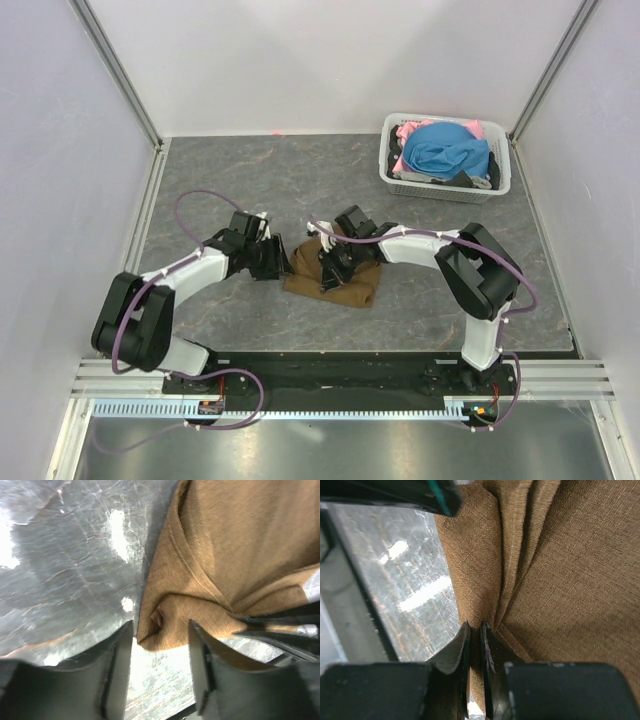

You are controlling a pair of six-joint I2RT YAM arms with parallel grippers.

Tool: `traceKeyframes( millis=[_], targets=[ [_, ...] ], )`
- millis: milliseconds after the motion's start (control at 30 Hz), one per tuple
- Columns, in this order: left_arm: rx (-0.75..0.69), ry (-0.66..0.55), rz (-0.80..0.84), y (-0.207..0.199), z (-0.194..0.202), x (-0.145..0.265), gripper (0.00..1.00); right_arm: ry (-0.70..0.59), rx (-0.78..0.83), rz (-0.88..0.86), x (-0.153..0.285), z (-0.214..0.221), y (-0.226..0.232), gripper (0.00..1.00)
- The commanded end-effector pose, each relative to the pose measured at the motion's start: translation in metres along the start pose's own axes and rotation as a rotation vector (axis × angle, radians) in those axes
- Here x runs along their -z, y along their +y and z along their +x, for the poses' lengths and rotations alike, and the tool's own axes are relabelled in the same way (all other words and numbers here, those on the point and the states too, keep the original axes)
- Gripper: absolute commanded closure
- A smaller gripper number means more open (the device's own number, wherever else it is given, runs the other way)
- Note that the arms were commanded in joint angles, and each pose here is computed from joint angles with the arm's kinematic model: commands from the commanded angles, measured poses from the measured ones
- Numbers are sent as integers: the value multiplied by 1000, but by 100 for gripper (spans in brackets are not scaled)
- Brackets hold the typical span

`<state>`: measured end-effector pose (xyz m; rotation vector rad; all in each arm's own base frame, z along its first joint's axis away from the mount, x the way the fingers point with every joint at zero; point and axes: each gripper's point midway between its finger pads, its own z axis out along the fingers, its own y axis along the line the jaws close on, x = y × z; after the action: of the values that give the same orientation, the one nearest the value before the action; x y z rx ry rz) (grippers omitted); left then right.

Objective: Fold the napkin, place the utensils inside, and roll it up
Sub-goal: Roll the napkin with the utensil

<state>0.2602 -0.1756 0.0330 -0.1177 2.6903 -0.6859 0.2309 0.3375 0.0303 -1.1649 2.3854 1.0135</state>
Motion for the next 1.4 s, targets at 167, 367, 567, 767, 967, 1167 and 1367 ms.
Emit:
traceKeyframes(
  millis=[167, 367, 567, 767, 967, 1167, 1367],
  targets=[
    [-3, -194, 24, 10, -14, 22, 33, 43, -141, -130, -18, 26, -26, 93],
    [28, -202, 110, 2, -14, 11, 33, 68, -221, -135, -24, 38, -37, 96],
    [36, -204, 172, -5, -17, -2, 36, 81, -235, -137, -27, 44, -40, 96],
    [60, -150, 192, -2, -4, -14, 51, 79, -243, -131, -27, 45, -43, 96],
    [71, -112, 202, 3, 12, -17, 74, 71, -248, -128, -26, 41, -46, 95],
    [70, -75, 218, 2, 19, -21, 98, 26, -232, -91, -16, 21, -45, 85],
    [74, -36, 186, 6, 25, -21, 98, -84, -112, 22, 25, -23, -33, 48]
  ],
)
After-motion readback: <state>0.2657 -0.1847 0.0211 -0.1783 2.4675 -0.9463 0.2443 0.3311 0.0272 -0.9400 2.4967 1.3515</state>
